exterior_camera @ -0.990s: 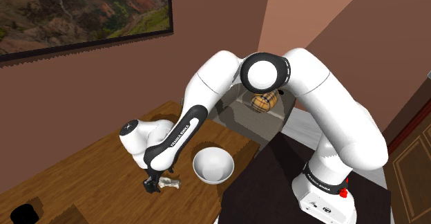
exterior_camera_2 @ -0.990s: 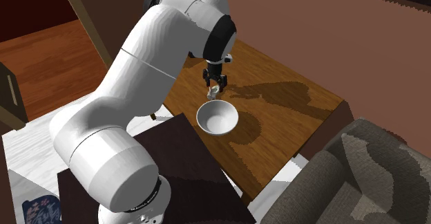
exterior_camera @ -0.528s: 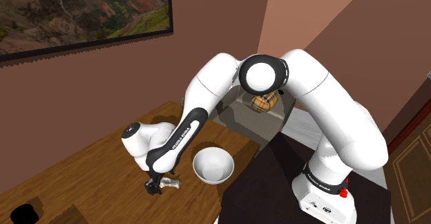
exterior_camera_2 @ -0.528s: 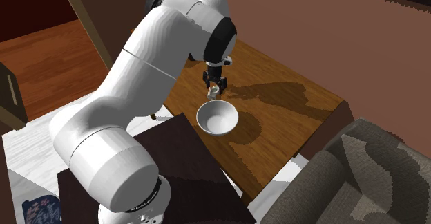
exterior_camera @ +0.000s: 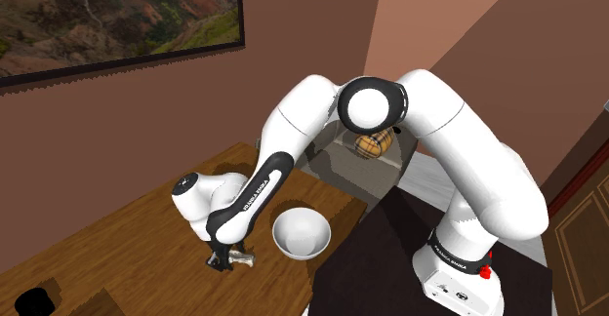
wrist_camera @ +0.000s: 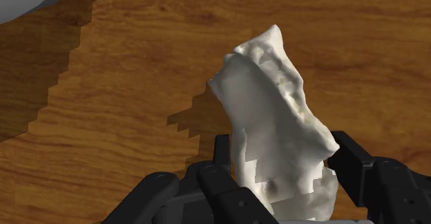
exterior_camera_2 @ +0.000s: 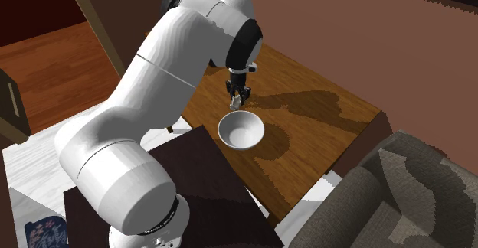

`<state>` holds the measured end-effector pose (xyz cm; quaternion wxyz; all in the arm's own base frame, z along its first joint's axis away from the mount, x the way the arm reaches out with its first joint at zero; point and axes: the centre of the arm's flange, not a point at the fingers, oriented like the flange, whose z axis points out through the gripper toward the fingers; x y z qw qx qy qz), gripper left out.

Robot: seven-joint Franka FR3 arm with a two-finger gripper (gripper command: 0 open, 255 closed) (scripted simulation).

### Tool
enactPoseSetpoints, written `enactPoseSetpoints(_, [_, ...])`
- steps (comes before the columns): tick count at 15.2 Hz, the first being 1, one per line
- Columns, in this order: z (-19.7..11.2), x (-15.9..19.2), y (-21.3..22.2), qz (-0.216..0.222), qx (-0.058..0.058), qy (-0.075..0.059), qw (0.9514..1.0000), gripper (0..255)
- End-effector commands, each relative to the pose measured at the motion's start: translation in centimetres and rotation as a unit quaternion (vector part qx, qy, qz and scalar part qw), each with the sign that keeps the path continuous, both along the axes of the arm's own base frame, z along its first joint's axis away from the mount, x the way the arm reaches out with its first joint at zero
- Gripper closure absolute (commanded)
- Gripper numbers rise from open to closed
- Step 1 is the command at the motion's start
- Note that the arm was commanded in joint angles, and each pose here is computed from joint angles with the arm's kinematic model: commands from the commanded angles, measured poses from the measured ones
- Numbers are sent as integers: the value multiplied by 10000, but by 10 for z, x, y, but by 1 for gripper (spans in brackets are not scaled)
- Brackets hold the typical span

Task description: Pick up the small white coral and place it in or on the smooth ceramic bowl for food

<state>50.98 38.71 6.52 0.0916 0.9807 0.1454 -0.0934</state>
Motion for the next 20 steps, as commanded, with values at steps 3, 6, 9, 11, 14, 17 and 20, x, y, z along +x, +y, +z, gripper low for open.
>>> enactPoseSetpoints(3, [0, 0, 0, 0, 0, 1, 10000, 255])
enactPoseSetpoints(6, [10, 0, 0, 0, 0, 0, 10000, 255])
enactPoseSetpoints(9, [26, 0, 0, 0, 0, 0, 10000, 255])
enactPoseSetpoints(11, [37, 0, 0, 0, 0, 0, 10000, 255])
enactPoseSetpoints(14, [53, 0, 0, 0, 0, 0, 10000, 255])
enactPoseSetpoints(17, [69, 0, 0, 0, 0, 0, 10000, 255])
enactPoseSetpoints(20, [84, 0, 0, 0, 0, 0, 10000, 255])
